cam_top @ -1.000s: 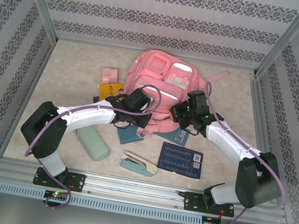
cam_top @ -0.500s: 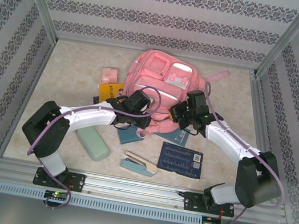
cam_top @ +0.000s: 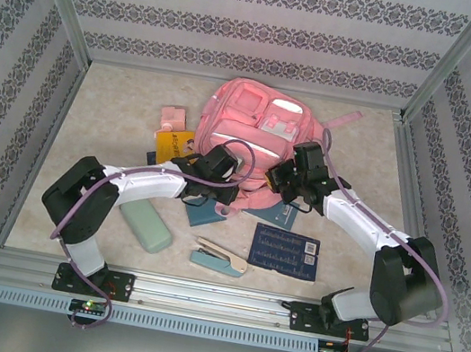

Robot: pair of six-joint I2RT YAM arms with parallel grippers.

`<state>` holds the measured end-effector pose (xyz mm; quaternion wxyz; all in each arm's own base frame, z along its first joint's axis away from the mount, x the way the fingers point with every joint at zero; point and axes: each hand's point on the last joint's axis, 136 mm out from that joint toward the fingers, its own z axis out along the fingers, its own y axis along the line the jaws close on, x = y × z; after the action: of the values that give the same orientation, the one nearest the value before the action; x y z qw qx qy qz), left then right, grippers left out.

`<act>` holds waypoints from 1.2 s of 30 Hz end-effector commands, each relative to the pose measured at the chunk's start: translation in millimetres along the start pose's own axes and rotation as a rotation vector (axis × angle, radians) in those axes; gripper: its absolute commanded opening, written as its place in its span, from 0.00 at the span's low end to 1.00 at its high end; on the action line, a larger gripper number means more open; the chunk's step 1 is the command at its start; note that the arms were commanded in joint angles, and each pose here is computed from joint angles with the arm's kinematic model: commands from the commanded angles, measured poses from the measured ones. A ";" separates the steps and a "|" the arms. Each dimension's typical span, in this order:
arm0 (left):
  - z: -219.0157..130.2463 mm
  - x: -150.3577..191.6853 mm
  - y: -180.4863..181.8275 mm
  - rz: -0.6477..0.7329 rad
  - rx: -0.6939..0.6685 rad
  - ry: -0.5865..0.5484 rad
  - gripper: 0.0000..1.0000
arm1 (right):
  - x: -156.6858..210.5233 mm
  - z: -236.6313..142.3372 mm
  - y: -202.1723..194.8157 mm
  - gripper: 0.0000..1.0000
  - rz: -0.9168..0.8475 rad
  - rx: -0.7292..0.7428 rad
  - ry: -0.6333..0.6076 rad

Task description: Pack books, pencil case, and school supplies into a backpack

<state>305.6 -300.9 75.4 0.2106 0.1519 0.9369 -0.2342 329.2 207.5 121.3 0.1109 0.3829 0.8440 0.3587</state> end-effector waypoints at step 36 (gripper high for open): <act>-68.6 -4.7 53.2 -0.112 -0.046 -0.039 0.00 | -32.1 -8.8 7.8 0.00 -0.255 0.050 -0.048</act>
<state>313.8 -232.1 104.8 0.2279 0.0837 0.9409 -0.2359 341.4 192.2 126.1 0.1386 0.3151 0.8760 0.3379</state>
